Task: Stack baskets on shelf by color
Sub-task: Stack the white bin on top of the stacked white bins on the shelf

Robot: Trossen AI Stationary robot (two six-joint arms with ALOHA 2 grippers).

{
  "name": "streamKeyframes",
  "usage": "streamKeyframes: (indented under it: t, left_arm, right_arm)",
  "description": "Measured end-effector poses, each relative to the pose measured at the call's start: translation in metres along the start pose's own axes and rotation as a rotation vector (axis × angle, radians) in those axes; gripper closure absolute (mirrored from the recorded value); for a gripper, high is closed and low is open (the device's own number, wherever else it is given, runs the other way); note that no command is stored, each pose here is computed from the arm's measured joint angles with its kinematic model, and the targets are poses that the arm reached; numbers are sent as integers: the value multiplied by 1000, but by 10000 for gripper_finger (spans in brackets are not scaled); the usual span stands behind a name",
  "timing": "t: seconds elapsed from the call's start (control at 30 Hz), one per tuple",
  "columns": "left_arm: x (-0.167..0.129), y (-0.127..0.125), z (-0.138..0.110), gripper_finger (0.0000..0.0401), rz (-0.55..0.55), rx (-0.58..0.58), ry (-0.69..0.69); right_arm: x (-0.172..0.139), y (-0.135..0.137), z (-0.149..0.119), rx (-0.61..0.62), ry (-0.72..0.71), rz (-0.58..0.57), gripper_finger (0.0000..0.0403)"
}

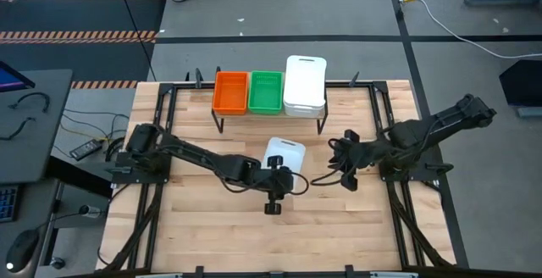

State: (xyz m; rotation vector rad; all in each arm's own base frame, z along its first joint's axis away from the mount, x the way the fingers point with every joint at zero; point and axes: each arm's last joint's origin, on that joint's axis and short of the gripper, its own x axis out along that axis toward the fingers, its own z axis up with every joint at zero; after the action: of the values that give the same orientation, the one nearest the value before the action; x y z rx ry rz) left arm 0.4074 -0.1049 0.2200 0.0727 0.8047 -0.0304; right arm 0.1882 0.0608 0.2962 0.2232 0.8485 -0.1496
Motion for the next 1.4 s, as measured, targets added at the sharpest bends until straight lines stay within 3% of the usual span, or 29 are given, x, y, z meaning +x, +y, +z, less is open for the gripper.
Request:
streamKeyframes:
  t: [0.17,0.3,0.43,0.63,0.87,1.07,1.4]
  left_arm:
    - [-32,4,12,238,-6,0,-44]
    - [-72,12,10,205,36,-2,20]
    - [-115,14,-2,199,163,13,42]
    - [-159,7,-38,206,200,-31,-170]
    - [-172,16,-91,206,137,-160,-386]
    - [-168,18,-127,210,114,-194,-421]
    - [-170,-4,-146,223,97,-124,-429]
  right_arm:
    - [7,7,1,-12,-3,13,325]
    - [16,15,9,-6,-60,43,325]
    - [37,27,13,-29,-69,48,325]
    - [86,39,4,-131,81,-35,315]
    - [103,64,41,-200,48,-16,261]
    - [124,82,75,-225,23,-73,214]
    - [191,91,92,-117,181,-98,209]
